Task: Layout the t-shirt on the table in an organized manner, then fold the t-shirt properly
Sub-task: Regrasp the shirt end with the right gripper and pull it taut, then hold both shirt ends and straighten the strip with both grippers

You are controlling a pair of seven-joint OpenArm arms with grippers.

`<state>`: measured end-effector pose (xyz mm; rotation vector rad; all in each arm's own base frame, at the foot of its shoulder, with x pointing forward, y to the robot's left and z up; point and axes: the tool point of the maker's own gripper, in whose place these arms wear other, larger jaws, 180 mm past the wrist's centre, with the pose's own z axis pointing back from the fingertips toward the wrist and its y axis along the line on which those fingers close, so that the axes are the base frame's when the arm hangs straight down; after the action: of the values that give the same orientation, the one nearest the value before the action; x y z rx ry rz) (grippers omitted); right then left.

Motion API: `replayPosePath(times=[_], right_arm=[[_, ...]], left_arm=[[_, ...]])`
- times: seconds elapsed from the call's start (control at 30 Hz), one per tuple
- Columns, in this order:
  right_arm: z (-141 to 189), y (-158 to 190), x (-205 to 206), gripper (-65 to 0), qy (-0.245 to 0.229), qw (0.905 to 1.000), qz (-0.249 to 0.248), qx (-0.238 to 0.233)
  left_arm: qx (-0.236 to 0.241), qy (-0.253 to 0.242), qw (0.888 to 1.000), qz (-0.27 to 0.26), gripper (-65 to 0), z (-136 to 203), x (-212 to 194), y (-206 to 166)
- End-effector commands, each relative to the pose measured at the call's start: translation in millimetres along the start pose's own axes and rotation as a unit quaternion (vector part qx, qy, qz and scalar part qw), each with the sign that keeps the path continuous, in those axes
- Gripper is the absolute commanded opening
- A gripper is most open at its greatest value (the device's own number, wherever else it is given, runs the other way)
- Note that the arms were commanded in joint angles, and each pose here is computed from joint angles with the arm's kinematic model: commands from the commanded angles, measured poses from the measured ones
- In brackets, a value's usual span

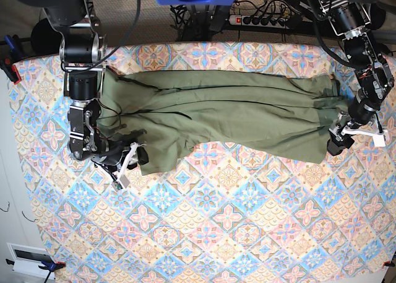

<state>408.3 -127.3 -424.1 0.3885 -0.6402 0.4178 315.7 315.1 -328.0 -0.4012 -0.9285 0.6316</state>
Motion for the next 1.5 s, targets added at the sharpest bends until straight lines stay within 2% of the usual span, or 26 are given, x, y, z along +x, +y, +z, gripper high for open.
replayPosePath(times=[0.0, 0.1, 0.17, 0.27, 0.33, 0.47, 0.63, 0.73, 0.87, 0.97, 1.17, 1.37, 1.47], right_arm=[[1.5, 3.1, 19.2, -41.3, -0.018, 0.9998, 0.009, 0.003], [-0.2, 6.2, 19.2, -41.5, -0.019, 0.9998, 0.008, 0.006], [-0.9, 6.9, 17.5, -43.9, -0.014, 0.9998, 0.008, 0.007], [-3.1, 12.1, 18.2, -55.8, -0.012, 0.9998, 0.008, 0.012], [0.7, 13.9, 30.1, -64.3, -0.027, 0.9994, 0.018, 0.009], [21.0, 29.0, 46.6, -64.0, -0.055, 0.9977, 0.035, 0.017], [73.0, 62.9, 54.8, -64.0, -0.1, 0.9922, 0.068, 0.028], [100.1, 78.4, 48.1, -64.0, -0.109, 0.9892, 0.098, 0.014], [125.3, 91.0, 12.7, -63.9, -0.093, 0.9885, 0.119, 0.003], [135.1, 95.7, -15.8, -63.9, -0.078, 0.9916, 0.103, 0.002], [153.9, 95.1, -63.1, -63.9, -0.055, 0.997, 0.051, 0.021], [155.0, 99.6, -100.6, -63.8, 0.016, 0.9975, 0.06, 0.034], [154.8, 94.5, -106.3, -63.2, 0.029, 0.9974, 0.061, 0.023]], left_arm=[[-0.011, -0.022, 1.0, -0.011, -8.4, 3.4, 17.8, -7.2], [-0.011, -0.022, 1.0, -0.011, -8.4, 3.4, 17.8, -7.2], [-0.011, -0.022, 1.0, -0.011, -8.4, 3.4, 17.8, -7.2], [-0.011, -0.022, 1.0, -0.011, -8.4, 3.4, 17.8, -7.2], [-0.011, -0.022, 1.0, -0.011, -8.4, 3.4, 17.8, -7.2], [-0.01, -0.023, 1.0, -0.01, -8.4, 3.6, 18.2, -6.9], [-0.004, -0.017, 1.0, -0.011, -8.4, 5.1, 12.8, -1.9], [-0.003, -0.016, 1.0, -0.01, -8.4, 5.2, 11.3, -1.0], [0.0, -0.012, 1.0, -0.01, -9.7, 6.2, 7.7, 2.1], [0.006, -0.01, 1.0, -0.012, -14.7, 8.4, 7.0, 6.3], [0.013, -0.003, 1.0, -0.013, -31.6, 10.7, 0.8, 12.2], [0.02, -0.006, 0.999, -0.025, -44.2, 14.3, 9.6, 16.2], [0.024, -0.009, 0.999, -0.035, -50.6, 16.8, 17.1, 18.0]])
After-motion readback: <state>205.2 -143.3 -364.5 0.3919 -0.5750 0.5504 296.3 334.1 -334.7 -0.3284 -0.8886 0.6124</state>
